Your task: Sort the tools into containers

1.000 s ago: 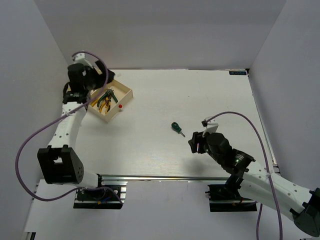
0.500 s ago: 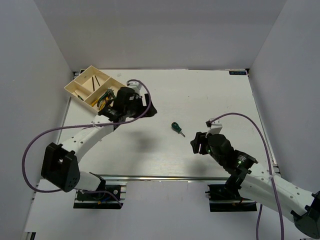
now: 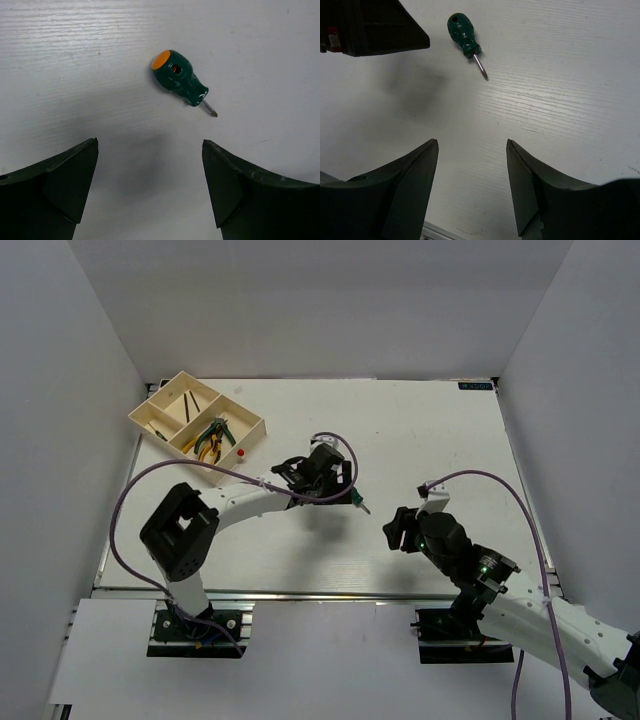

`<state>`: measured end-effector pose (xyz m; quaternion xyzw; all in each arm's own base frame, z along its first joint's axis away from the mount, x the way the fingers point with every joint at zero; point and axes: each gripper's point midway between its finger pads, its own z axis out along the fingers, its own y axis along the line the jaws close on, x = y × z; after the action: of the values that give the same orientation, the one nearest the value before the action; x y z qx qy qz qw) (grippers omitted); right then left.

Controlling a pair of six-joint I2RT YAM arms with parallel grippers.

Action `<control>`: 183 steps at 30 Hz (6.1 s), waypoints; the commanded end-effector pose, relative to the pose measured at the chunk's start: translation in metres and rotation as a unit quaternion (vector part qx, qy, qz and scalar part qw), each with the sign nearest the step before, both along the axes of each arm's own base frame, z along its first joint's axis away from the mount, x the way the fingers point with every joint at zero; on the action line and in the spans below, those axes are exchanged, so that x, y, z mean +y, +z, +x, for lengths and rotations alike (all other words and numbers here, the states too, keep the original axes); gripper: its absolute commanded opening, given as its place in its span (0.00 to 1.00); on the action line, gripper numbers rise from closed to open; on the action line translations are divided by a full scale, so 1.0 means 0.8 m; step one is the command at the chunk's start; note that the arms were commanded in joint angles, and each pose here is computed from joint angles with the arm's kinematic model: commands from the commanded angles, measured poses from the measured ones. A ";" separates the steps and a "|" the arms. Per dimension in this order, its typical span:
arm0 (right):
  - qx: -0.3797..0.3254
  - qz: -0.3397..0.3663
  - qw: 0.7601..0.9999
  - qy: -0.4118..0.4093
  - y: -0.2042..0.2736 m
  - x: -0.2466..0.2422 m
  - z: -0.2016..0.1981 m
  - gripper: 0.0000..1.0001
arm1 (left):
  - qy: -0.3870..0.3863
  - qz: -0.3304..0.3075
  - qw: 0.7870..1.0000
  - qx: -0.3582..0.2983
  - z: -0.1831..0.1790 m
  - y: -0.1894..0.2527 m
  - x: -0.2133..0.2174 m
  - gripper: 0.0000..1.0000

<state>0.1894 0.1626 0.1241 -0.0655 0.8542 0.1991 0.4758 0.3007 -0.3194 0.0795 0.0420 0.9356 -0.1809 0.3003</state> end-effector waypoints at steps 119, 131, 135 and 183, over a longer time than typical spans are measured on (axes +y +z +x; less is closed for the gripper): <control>0.007 0.033 0.999 0.038 -0.012 0.017 -0.012 0.60 | 0.320 0.044 0.931 -0.172 0.172 0.175 0.395 0.00; 0.004 0.028 0.999 0.046 -0.018 0.021 -0.011 0.60 | 0.393 0.044 0.901 -0.176 0.172 0.180 0.492 0.00; 0.002 0.023 0.999 0.046 -0.021 0.022 -0.008 0.61 | 0.410 0.041 0.894 -0.177 0.179 0.176 0.512 0.00; 0.041 -0.044 0.995 0.077 -0.062 0.053 0.011 0.66 | 0.487 0.152 0.829 -0.227 0.310 0.071 0.636 0.29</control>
<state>0.1861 0.1913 0.0504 -0.1502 0.8897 0.1785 0.3925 0.5400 0.1813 0.1076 -0.3296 0.7767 0.1463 0.5164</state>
